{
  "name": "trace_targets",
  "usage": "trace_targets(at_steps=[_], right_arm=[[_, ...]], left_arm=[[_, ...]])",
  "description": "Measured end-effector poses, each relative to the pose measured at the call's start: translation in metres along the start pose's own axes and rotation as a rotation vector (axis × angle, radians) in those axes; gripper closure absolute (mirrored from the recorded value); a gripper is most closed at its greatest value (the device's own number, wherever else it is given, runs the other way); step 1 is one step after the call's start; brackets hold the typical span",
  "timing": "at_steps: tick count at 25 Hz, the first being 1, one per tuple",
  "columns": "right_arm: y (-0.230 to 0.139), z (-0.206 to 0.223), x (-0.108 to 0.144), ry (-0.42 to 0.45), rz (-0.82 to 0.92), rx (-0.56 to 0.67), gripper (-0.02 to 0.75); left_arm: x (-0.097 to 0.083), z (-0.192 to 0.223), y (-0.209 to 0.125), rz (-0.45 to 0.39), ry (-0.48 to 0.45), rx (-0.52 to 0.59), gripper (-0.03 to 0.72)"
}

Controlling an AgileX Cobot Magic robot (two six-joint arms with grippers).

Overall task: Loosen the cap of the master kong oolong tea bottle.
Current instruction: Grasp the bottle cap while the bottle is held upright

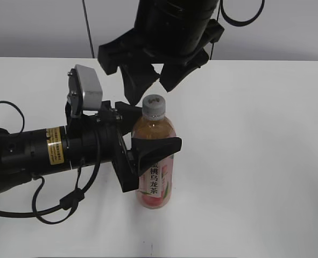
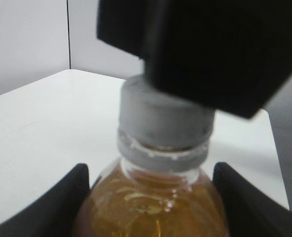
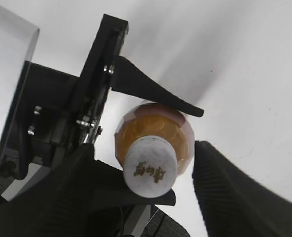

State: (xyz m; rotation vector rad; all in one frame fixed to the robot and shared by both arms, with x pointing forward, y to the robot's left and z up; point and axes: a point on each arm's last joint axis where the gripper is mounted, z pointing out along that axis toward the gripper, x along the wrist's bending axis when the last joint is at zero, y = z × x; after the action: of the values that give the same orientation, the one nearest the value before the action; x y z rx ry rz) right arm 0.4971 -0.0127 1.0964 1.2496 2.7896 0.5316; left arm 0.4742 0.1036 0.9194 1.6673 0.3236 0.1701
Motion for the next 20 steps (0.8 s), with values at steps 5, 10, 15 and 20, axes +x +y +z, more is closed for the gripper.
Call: trace_targets(at_steps=[5, 10, 15, 20], right_arm=[[0.0, 0.001, -0.001, -0.002, 0.004, 0.002, 0.269], [-0.007, 0.01, -0.002, -0.007, 0.006, 0.042, 0.269], [-0.008, 0.012, -0.003, -0.015, 0.004, 0.049, 0.276], [-0.008, 0.012, -0.003, -0.015, 0.004, 0.05, 0.329]], left_arm=[[0.0, 0.0, 0.0, 0.0, 0.0, 0.0, 0.23], [0.0, 0.0, 0.0, 0.0, 0.0, 0.0, 0.23], [0.0, 0.0, 0.0, 0.0, 0.0, 0.0, 0.23], [0.0, 0.0, 0.0, 0.0, 0.0, 0.0, 0.23]])
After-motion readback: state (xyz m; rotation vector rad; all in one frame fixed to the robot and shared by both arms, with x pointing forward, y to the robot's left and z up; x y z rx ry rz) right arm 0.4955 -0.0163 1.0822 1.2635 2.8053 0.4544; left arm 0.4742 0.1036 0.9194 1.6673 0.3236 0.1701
